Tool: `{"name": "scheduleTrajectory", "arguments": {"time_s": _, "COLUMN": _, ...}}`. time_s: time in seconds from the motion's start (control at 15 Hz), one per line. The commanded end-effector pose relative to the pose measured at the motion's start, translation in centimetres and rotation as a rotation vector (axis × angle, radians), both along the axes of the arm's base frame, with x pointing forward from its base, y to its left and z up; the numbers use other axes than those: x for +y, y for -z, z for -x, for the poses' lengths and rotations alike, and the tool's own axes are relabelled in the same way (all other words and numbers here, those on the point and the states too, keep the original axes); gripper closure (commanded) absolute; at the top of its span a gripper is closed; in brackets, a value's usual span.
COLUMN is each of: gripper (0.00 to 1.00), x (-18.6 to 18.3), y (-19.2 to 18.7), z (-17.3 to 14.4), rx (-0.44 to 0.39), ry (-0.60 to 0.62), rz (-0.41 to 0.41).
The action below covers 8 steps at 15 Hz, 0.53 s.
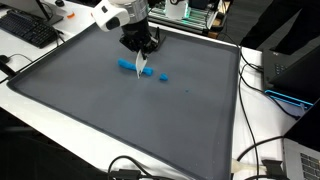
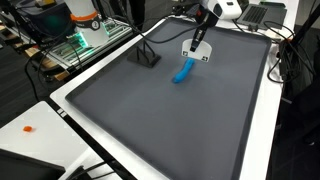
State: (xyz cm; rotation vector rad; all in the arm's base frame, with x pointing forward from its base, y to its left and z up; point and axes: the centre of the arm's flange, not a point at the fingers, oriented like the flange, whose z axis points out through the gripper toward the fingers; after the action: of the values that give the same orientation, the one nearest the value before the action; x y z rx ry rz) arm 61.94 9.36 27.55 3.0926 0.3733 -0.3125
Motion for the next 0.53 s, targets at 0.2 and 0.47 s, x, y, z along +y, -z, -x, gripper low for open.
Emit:
{"name": "scheduleTrajectory", "arguments": {"time_s": 0.2, "gripper": 0.99, "x": -0.8, "y": 1.9, "z": 0.5, "rx": 0.013, "ry": -0.027, "rz": 0.023}}
{"name": "scheduleTrajectory", "arguments": {"time_s": 0.47, "gripper": 0.99, "x": -0.9, "y": 2.7, "z": 0.6, "rx": 0.017, "ry": -0.02, "rz": 0.022}}
